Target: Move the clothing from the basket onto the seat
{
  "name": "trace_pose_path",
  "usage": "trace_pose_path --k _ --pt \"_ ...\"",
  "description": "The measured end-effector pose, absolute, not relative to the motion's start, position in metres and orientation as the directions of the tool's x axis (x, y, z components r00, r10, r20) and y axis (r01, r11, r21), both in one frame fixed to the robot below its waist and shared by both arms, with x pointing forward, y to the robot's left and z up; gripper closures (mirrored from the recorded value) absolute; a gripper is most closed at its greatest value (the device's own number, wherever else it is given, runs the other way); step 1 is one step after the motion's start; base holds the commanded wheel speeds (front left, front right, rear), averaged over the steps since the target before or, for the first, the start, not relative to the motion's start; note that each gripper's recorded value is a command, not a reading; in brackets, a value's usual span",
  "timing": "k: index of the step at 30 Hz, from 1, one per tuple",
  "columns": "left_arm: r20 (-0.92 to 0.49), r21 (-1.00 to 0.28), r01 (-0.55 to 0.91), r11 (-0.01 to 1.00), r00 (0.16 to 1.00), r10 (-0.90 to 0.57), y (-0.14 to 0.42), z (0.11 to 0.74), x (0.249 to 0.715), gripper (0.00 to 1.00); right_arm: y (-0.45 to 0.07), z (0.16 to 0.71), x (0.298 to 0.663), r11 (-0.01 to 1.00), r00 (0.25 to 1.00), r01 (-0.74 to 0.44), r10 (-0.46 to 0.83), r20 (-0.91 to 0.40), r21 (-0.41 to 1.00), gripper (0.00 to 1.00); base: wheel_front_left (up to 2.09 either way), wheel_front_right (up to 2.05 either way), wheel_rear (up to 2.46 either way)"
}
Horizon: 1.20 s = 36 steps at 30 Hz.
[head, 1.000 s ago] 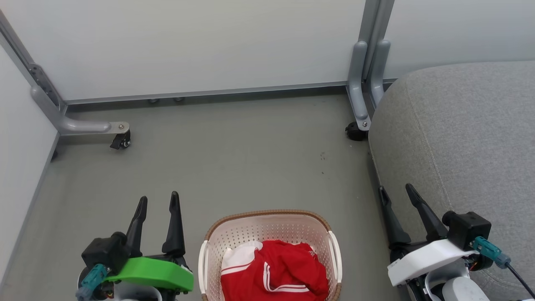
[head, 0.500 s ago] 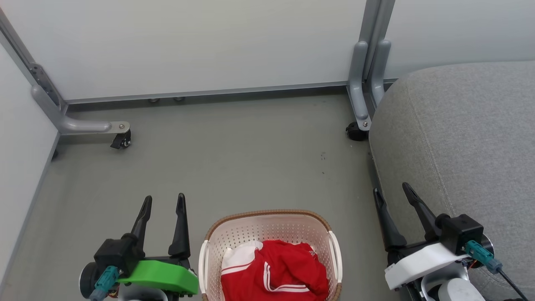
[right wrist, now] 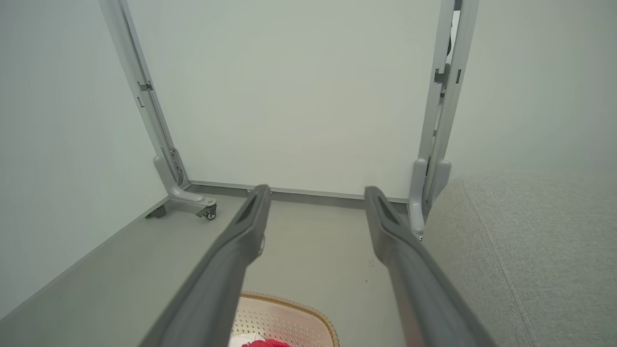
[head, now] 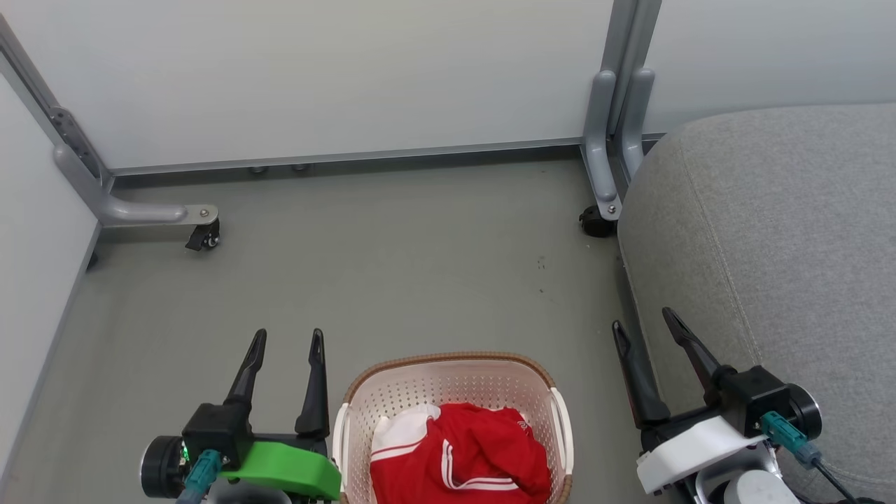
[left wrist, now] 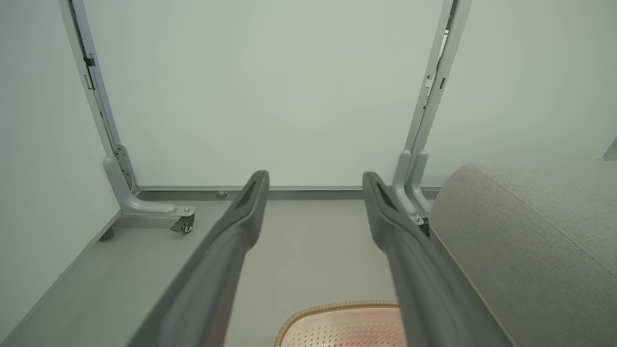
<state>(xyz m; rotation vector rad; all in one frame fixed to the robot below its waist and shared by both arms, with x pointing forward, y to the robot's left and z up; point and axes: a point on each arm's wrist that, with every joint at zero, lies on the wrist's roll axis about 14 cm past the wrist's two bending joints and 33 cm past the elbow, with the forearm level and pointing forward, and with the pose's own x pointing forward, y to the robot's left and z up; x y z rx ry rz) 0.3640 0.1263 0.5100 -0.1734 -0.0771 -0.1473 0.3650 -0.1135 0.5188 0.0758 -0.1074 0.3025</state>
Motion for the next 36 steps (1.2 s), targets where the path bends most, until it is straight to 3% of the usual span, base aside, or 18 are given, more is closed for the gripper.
trace_pose_path --k 36 --pt "0.057 -0.144 0.177 0.974 0.984 -0.17 0.117 0.498 0.366 0.0 -0.117 0.514 0.366 0.955 0.953 -0.292 0.285 0.104 0.057 0.0 0.0 0.0 0.0"
